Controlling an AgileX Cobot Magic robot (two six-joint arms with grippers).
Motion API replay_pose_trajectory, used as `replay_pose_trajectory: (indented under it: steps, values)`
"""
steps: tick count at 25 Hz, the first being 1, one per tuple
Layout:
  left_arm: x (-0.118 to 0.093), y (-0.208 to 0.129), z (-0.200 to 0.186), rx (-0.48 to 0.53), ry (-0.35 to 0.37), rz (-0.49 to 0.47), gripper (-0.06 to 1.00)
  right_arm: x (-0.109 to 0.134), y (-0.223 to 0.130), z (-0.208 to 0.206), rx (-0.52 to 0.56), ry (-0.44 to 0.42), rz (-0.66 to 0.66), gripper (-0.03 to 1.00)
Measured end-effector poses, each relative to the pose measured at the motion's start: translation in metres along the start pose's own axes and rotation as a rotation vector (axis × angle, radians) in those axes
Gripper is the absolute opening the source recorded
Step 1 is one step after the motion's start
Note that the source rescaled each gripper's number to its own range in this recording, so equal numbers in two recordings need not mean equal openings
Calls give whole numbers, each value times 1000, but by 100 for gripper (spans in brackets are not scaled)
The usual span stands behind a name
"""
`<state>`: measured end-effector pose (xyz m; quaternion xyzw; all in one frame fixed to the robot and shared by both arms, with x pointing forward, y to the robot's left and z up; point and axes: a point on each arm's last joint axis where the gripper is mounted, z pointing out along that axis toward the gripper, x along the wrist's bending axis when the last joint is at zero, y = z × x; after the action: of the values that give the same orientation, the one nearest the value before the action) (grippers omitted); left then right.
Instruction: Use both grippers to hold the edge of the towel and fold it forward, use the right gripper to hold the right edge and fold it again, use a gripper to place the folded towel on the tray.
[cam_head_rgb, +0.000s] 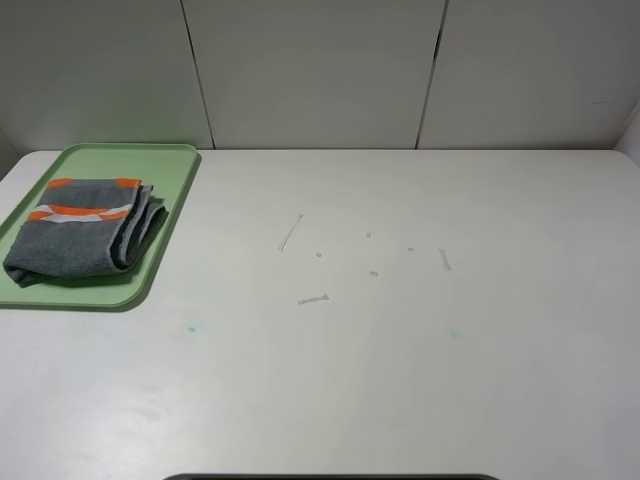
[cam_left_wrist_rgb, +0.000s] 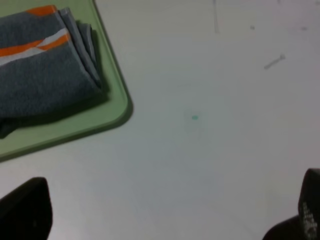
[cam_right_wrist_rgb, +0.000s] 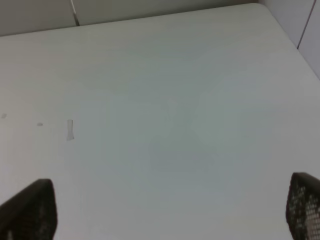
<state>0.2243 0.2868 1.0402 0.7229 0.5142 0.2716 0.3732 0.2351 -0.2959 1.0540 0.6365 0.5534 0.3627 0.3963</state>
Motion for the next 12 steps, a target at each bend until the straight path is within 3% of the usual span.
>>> replay_pose_trajectory:
  steps: [12]
  values:
    - [0, 0, 0, 0, -1, -1, 100, 0, 0, 0, 0, 1, 0, 100]
